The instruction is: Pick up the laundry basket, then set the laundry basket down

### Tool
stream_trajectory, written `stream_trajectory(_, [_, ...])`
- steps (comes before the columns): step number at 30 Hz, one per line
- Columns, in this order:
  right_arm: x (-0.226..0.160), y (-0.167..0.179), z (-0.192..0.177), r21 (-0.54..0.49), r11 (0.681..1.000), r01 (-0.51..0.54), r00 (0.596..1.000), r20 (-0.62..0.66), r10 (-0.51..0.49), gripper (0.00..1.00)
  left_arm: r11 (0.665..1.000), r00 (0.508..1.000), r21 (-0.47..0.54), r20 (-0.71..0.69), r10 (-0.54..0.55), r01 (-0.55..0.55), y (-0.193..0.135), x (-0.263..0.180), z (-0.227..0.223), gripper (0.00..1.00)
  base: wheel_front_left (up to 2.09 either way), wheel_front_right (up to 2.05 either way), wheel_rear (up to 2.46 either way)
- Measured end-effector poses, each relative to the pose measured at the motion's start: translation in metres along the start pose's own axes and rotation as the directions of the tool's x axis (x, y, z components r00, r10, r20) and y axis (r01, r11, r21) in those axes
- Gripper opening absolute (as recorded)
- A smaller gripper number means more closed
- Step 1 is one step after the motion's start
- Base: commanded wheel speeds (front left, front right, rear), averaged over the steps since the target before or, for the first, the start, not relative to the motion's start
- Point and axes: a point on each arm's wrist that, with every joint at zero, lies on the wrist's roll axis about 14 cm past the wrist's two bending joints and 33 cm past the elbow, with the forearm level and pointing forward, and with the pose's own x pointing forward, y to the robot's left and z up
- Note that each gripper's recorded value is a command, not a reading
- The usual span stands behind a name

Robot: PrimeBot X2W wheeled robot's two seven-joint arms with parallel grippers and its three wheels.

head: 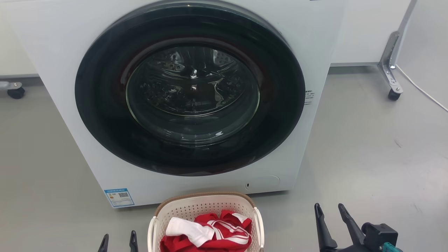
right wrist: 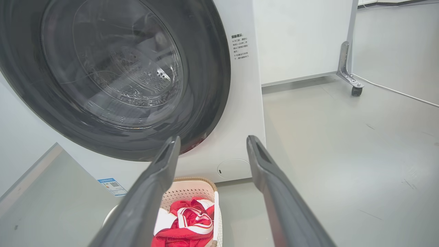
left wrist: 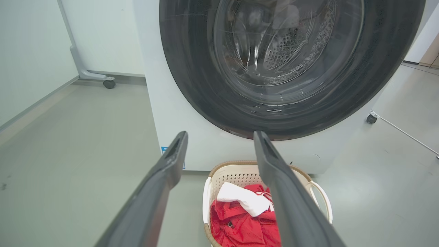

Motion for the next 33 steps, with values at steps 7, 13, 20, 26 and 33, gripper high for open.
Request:
stream_trajectory(7, [-0.014,-0.005,0.011,-0.020,0.999,0.032,0.998,0.056,-0.030,1.00,0.999,0.999,0.040,0.041,-0.016,0.014,-0.005,-0.008,0.010,1.00,0.00,0.00,0.00])
stream_trajectory(13, [-0.019,-0.005,0.019,-0.030,0.999,0.044,0.995,0.092,-0.041,1.00,0.998,0.997,0.069,0.076,-0.020,0.015,-0.007,-0.010,0.019,1.00,0.00,0.00,0.00])
stream_trajectory(20, [-0.020,-0.005,0.031,-0.042,0.998,0.052,0.990,0.132,-0.046,1.00,0.997,0.995,0.078,0.094,-0.026,0.019,-0.012,-0.012,0.024,1.00,0.00,0.00,0.00])
stream_trajectory(26, [-0.021,-0.005,0.032,-0.053,0.997,0.056,0.989,0.140,-0.048,1.00,0.996,0.994,0.085,0.104,-0.025,0.016,-0.011,-0.011,0.027,1.00,0.00,0.00,0.00])
stream_trajectory(33, [-0.020,-0.004,0.038,-0.062,0.996,0.059,0.986,0.159,-0.048,1.00,0.994,0.993,0.104,0.117,-0.032,0.019,-0.013,-0.011,0.031,1.00,0.00,0.00,0.00])
